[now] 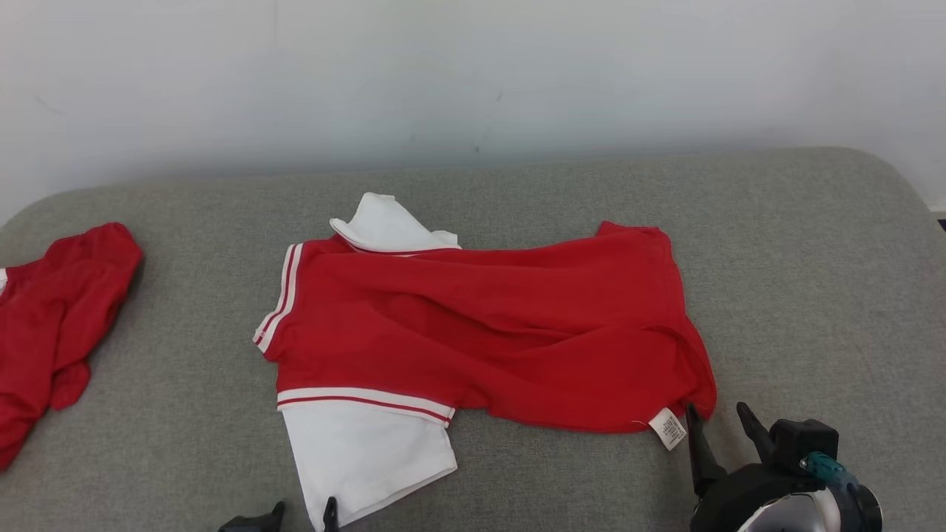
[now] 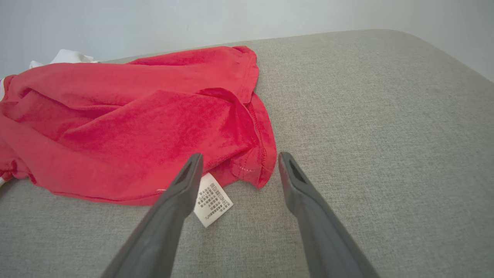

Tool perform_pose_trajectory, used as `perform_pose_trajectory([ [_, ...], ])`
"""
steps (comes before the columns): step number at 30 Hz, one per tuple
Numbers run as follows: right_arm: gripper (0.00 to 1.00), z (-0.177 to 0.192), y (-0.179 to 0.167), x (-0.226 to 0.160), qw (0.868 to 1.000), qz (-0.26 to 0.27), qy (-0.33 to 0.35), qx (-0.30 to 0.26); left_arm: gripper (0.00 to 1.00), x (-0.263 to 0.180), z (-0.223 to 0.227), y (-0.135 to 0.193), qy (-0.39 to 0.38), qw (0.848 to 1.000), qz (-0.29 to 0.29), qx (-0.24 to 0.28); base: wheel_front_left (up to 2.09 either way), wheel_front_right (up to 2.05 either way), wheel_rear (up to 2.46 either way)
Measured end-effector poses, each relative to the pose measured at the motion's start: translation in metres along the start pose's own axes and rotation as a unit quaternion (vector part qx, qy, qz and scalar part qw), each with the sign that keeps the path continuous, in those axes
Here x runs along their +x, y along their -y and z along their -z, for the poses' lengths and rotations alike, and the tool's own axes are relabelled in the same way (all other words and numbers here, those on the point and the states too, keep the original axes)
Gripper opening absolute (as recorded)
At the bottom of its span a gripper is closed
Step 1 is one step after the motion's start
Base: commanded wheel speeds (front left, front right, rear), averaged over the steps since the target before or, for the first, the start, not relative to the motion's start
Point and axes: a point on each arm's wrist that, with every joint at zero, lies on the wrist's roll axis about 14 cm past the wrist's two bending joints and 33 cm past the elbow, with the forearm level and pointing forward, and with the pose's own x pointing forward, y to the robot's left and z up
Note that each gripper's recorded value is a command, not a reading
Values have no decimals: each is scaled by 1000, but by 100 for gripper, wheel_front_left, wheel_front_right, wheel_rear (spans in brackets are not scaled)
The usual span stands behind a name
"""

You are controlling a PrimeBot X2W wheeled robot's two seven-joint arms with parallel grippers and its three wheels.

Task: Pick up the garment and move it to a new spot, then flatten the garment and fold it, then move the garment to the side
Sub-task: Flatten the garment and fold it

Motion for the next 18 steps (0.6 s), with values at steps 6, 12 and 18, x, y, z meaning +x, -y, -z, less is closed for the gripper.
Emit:
perform_pose_trajectory([
  [6,100,1,-3,4,1000,-5,-9,-3,33,8,14,4,-43,999,4,-13,0,0,0],
  [12,100,15,2,5,999,3,-44,-1,0,9,21,16,-58,997,32,-24,0,0,0],
  [18,100,30,5,7,997,8,-83,-6,0,12,24,17,-62,997,32,-25,0,0,0],
])
